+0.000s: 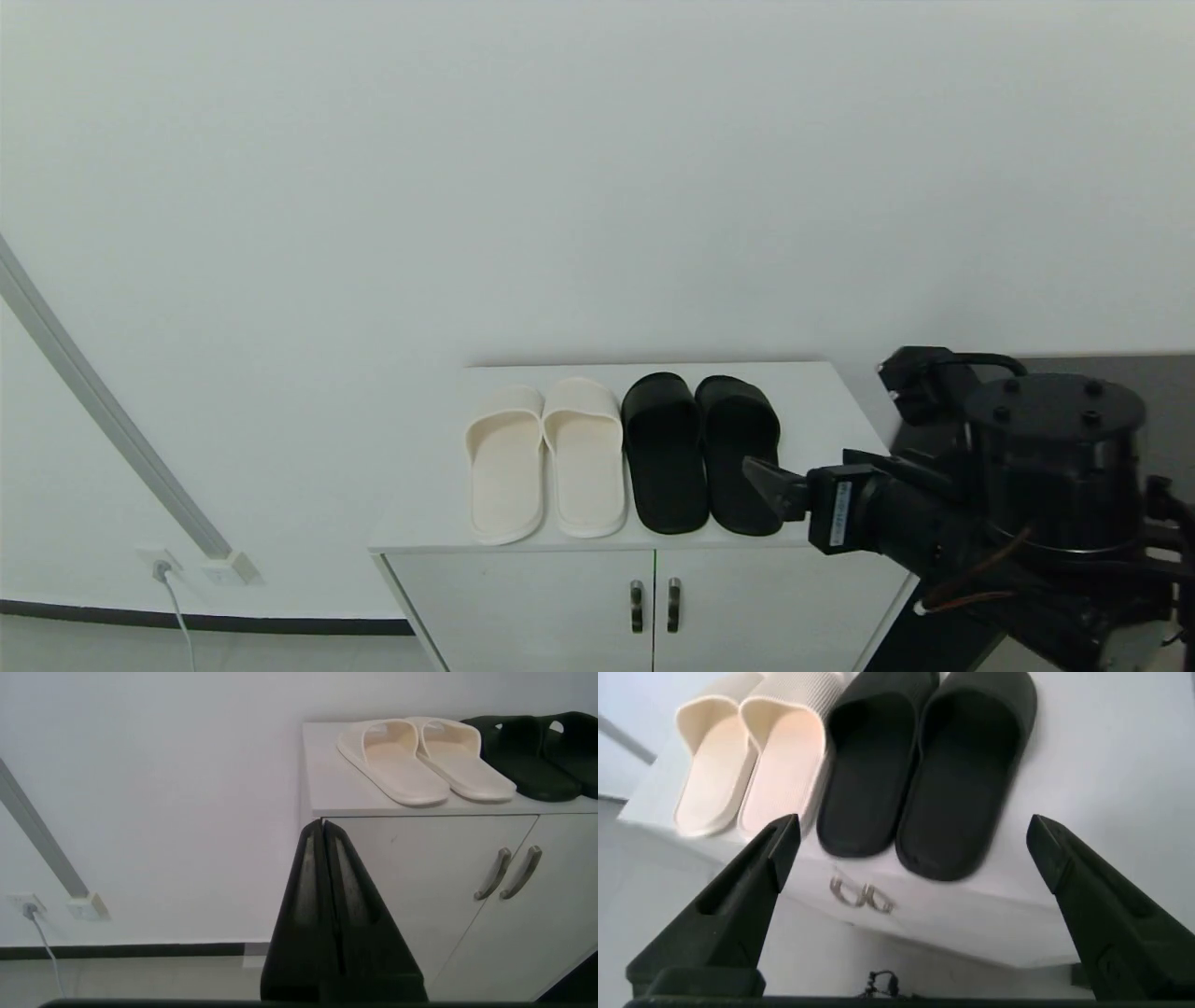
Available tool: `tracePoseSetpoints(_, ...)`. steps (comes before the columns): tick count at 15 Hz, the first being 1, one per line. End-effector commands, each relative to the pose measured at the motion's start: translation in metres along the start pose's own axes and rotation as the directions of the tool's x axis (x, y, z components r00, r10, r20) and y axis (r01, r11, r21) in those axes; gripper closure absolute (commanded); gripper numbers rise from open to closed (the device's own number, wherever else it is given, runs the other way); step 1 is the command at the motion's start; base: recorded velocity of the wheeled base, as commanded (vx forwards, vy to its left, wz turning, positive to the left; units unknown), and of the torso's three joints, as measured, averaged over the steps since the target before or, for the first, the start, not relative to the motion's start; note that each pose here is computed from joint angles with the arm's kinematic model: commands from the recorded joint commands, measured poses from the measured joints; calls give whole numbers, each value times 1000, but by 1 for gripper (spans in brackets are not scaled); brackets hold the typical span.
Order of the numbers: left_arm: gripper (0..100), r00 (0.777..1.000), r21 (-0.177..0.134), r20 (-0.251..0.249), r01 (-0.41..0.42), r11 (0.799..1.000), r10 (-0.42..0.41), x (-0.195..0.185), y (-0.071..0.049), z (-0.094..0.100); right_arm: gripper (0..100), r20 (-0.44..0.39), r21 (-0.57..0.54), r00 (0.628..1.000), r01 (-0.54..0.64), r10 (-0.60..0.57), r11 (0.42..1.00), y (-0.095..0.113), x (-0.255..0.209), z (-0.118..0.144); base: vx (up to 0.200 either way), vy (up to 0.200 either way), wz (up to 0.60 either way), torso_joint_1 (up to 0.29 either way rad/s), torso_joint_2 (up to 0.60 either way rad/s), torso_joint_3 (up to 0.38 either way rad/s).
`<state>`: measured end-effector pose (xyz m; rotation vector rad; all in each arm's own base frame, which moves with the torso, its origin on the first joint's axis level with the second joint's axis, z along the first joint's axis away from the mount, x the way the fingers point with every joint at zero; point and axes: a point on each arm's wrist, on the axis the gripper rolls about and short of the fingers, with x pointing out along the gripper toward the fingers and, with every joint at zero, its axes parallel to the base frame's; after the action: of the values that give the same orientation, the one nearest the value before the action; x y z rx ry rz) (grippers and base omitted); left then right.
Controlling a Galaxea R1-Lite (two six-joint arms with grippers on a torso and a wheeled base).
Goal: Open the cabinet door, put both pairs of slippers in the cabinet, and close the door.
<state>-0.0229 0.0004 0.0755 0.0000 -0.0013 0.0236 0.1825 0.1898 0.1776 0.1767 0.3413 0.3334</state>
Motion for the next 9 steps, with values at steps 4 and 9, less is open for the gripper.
tracePoseSetpoints(4,100,1000,0,-1,-1,1000,1,0,0,0,0,-1,-43,988,153,-153,987,34,75,-23,0,0,0,0,0,0)
tracePoseSetpoints(9,100,1000,0,-1,-1,1000,1,0,0,0,0,50,-34,970,241,-239,970,41,122,-42,0,0,0,0,0,0)
